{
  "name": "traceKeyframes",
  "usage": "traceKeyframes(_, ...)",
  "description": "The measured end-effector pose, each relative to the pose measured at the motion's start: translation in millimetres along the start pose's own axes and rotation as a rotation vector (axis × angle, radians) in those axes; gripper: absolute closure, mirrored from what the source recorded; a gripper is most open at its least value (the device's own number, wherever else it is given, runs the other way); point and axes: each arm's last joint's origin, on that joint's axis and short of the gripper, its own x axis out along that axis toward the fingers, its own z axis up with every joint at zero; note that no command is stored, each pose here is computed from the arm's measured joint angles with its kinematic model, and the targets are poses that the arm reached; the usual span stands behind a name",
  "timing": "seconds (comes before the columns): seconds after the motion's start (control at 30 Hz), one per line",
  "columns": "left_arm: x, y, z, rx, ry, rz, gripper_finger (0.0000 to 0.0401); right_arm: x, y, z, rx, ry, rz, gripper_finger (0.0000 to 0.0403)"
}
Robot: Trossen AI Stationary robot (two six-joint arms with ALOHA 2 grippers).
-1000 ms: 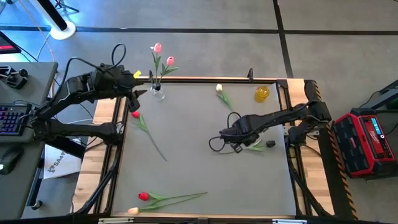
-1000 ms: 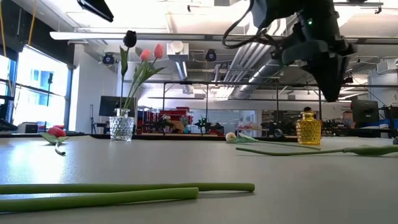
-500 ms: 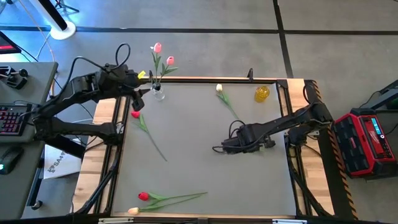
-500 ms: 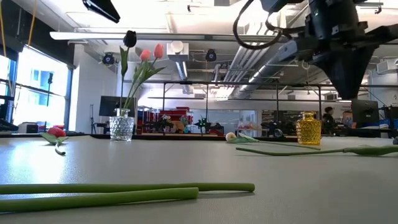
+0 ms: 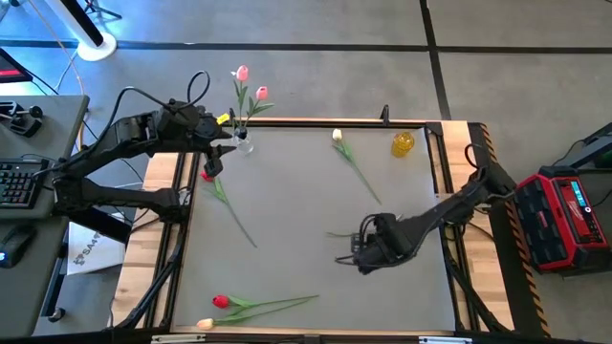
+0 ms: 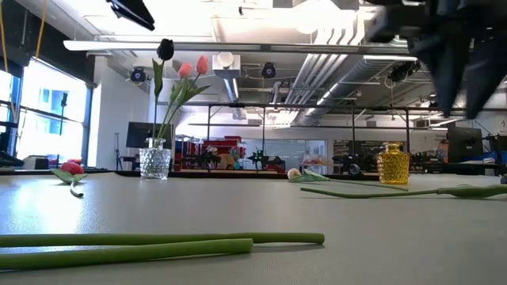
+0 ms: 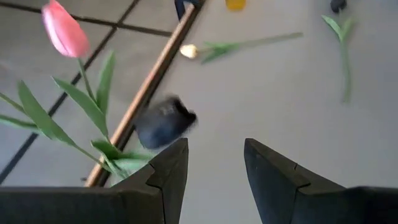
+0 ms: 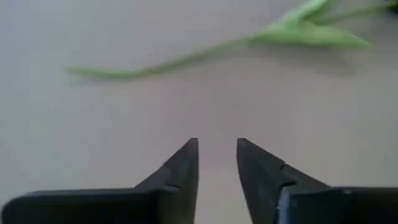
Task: Sort flowers into vase by color
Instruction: Put the black flower into the transparent vase
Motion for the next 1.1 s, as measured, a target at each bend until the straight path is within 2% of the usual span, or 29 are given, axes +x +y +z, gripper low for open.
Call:
traceKeyframes(0.07, -2, -3, -2, 0.017, 0.015, -0.018, 0.0256, -1, -2, -1, 0.017, -0.059, 0.027, 0.0283)
traceKeyframes(0.23, -2, -10, 0, 0.048, -0.001, -0.041, 0.0256, 0, -14, 2, 0.096, -0.216, -0.027, 0.0232)
traceKeyframes(0.3, -2, -11, 1, 0.048, -0.019, -0.044, 0.0256, 0, -17, 2, 0.109, -0.238, -0.037, 0.0219)
traceKeyframes(0.53, 32, -22, -8, 0.058, -0.061, -0.058, 0.0256, -5, -27, -3, 0.015, -0.205, -0.097, 0.0211)
traceKeyframes(0.67, 55, -32, -17, 0.000, -0.055, -0.120, 0.0256, -9, -34, 1, -0.046, -0.242, -0.159, 0.0210)
traceKeyframes(0.8, 63, -36, -8, -0.053, -0.170, -0.133, 0.0256, -11, -36, 15, -0.045, -0.300, -0.254, 0.0210)
traceKeyframes(0.87, 58, -35, 3, -0.035, -0.236, -0.130, 0.0256, -13, -32, 24, -0.021, -0.277, -0.245, 0.0210)
traceKeyframes(0.97, 41, -29, 25, 0.083, -0.333, -0.106, 0.0256, -21, -26, 39, 0.071, -0.218, -0.156, 0.0210)
traceKeyframes(1.1, 25, -22, 49, 0.080, -0.413, -0.084, 0.0256, -31, -22, 53, 0.255, -0.192, -0.037, 0.0210)
